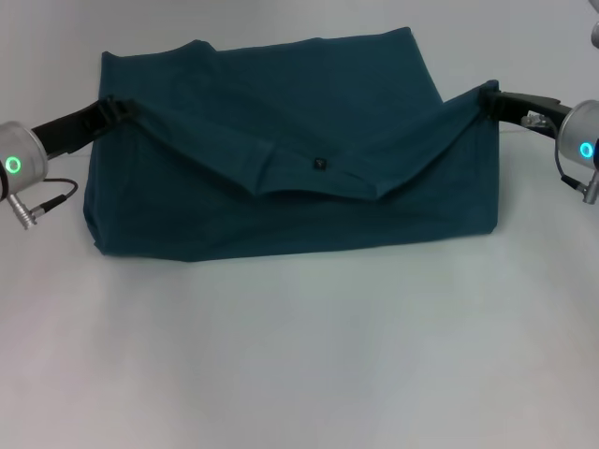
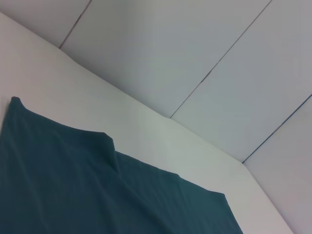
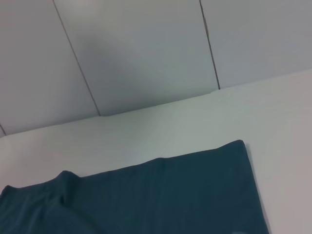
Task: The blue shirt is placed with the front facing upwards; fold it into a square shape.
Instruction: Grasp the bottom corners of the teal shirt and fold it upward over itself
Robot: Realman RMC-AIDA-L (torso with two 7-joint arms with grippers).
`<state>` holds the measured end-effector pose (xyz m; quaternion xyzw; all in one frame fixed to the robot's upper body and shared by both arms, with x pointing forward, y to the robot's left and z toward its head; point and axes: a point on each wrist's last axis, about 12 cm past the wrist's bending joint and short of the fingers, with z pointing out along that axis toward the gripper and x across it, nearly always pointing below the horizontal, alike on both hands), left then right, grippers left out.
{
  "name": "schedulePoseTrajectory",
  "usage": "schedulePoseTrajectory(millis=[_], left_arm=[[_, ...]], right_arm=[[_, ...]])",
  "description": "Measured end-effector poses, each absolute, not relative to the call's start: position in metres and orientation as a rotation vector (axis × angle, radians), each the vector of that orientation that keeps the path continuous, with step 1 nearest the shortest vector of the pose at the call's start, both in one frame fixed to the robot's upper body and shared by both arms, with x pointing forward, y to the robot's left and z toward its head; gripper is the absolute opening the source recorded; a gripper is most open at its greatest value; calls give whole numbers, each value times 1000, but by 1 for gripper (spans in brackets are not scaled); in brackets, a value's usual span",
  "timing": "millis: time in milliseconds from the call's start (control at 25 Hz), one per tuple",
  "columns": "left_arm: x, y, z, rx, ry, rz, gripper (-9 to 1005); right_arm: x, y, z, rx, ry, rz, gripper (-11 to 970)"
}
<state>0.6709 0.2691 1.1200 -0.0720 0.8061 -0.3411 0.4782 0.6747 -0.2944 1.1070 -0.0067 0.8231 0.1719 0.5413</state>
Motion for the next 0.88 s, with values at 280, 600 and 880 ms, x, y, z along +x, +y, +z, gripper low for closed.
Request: schedulePoseTrajectory(millis=[280, 600, 880], left_arm=[[670, 269, 1119, -177, 1970, -834, 33], [667, 258, 1113, -150, 1963, -820, 38], [668, 258, 1110, -169, 1964, -776, 200]], right_arm=[[675, -292, 1106, -15, 1959, 412, 171], [678, -283, 1103, -50, 1989, 368, 182], [681, -283, 1107, -70, 1982, 341, 295]])
